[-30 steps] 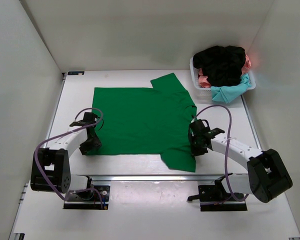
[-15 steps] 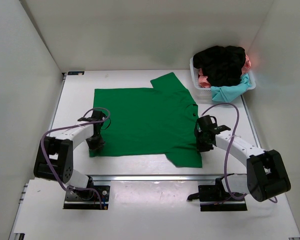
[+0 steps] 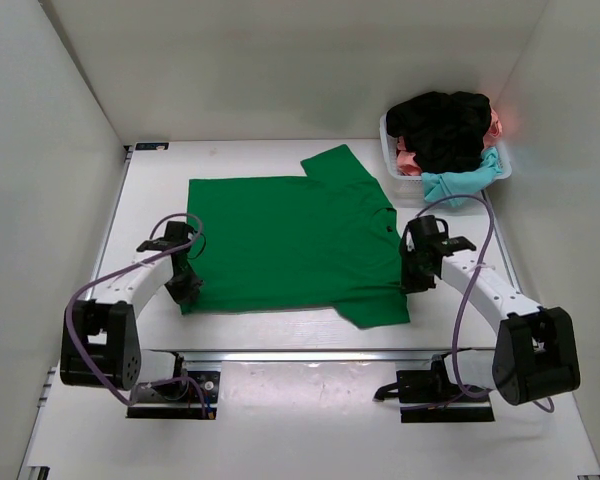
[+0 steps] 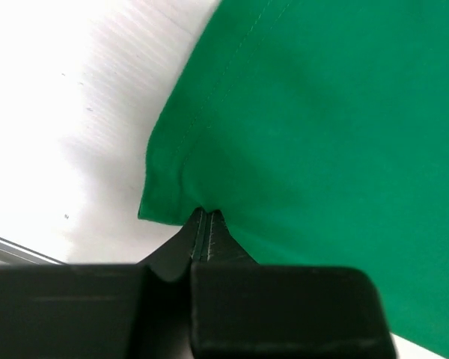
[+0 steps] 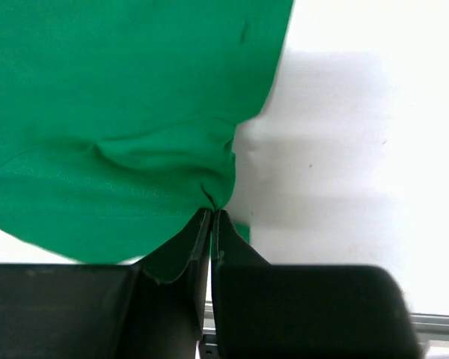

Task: Fold and stack the t-shirts
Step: Grap the side of the flattened tshirt closest away from the robot with both arms, then fold the flattened tshirt in 1/3 of the way

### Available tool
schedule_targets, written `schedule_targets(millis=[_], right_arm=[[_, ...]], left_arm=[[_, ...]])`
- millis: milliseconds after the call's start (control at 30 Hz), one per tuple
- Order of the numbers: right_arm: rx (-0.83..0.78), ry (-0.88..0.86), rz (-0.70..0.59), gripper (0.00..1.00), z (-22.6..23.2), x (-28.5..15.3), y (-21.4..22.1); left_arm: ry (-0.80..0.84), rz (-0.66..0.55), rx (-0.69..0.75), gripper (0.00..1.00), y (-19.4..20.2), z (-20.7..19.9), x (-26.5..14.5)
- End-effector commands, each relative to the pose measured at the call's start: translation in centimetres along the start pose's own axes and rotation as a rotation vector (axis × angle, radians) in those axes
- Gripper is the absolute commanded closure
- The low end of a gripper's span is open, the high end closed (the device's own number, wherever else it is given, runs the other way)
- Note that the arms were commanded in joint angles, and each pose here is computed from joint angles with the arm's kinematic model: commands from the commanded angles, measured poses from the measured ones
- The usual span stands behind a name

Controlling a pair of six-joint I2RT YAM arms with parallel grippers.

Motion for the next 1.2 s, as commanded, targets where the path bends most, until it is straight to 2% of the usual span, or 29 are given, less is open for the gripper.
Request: schedule_targets(millis=[0,533,567,833,1167], right_arm=[[-0.030,0.011,-0.059,1.00,-0.3,-1.6,-2.4],[-0.020,-0.016,-0.071,1.00,0.8,0.3,-10.0],[-0.023,-0.012,-0.067,1.00,0.9,0.5,-10.3],[0.003,-0.007,-0.056,1.00,0.4,1.4,-12.7],[0.001,-0.025,-0.061,1.00,0.9,3.2,-15.9]], left_arm=[[0.069,-0.060,-0.046,1.00,-2.3,-0.9,-1.8],[0.091,-0.110,-0.105,1.00,-10.3,-5.7,-0.2],[0.087,-0.121,-0.146,1.00,-11.6,-5.2,0.0],[0.099,-0.110,-0.166,1.00,-14.1,-6.5,0.9],[0.104,-0.079,-0.142,1.00,-15.1,-7.6,1.9]])
Point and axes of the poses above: each gripper's point midway between its finger pads, its own x axis out along the fingers, its own z axis along the line the jaws close on, y = z × x, the point moved 5 cm from there along -x, back along the fingers, and after that the axes turned 3 degrees about -x, right-handed, at the moved point
